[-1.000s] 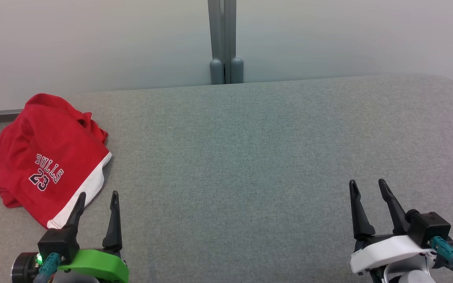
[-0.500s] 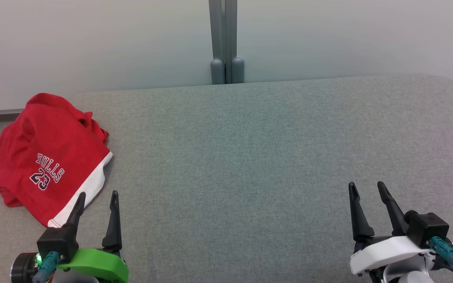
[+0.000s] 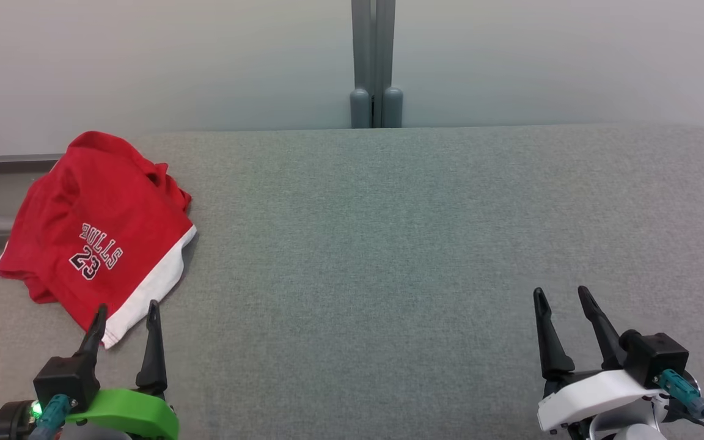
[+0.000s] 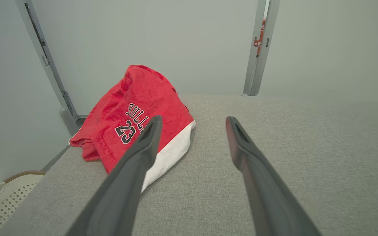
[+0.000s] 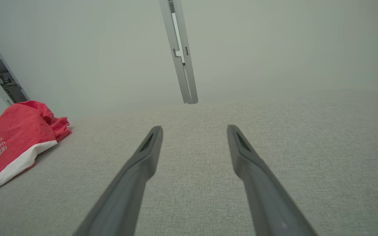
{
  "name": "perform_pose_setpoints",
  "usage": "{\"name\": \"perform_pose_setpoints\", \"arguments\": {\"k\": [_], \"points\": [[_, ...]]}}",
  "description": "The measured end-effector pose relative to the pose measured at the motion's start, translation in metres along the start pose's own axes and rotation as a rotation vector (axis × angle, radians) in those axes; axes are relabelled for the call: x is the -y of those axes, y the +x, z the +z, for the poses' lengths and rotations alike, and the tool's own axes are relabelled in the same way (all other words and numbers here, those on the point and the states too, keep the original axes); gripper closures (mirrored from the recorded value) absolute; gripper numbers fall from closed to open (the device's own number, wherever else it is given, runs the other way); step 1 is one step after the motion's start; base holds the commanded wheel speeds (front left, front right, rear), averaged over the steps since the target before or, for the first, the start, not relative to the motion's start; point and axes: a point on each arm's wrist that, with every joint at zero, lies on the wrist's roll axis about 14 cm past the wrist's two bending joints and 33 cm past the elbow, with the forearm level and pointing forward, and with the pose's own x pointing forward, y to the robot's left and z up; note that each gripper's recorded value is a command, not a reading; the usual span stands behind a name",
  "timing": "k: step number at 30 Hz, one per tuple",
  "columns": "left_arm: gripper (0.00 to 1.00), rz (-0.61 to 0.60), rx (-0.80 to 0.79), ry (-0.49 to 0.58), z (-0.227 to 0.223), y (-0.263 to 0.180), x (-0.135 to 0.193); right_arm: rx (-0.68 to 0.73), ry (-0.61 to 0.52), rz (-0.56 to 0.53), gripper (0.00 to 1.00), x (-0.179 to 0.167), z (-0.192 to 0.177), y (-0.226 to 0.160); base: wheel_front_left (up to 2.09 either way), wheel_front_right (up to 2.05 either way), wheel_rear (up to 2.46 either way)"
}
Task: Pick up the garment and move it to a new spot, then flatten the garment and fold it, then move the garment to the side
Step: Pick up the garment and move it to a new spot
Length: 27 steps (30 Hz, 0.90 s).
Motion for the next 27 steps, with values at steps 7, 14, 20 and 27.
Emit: {"name": "perform_pose_setpoints", "arguments": {"k": [7, 14, 20, 27], "points": [[0.0, 0.093, 0.001, -0.003, 0.001, -0.015, -0.028, -0.015, 0.001, 0.066, 0.0, -0.02, -0.005, 0.011, 0.0, 0.0, 0.0], [0.0, 0.199, -0.008, 0.002, 0.0, -0.039, -0.06, -0.036, 0.005, 0.15, 0.0, -0.047, -0.013, 0.023, 0.0, 0.0, 0.0], [0.0, 0.299, 0.003, 0.008, 0.004, -0.062, -0.088, -0.055, 0.007, 0.228, 0.0, -0.072, -0.02, 0.031, 0.0, 0.0, 0.0], [0.0, 0.41, 0.002, 0.005, 0.003, -0.092, -0.116, -0.076, 0.011, 0.316, 0.0, -0.102, -0.028, 0.038, 0.0, 0.0, 0.0]]}}
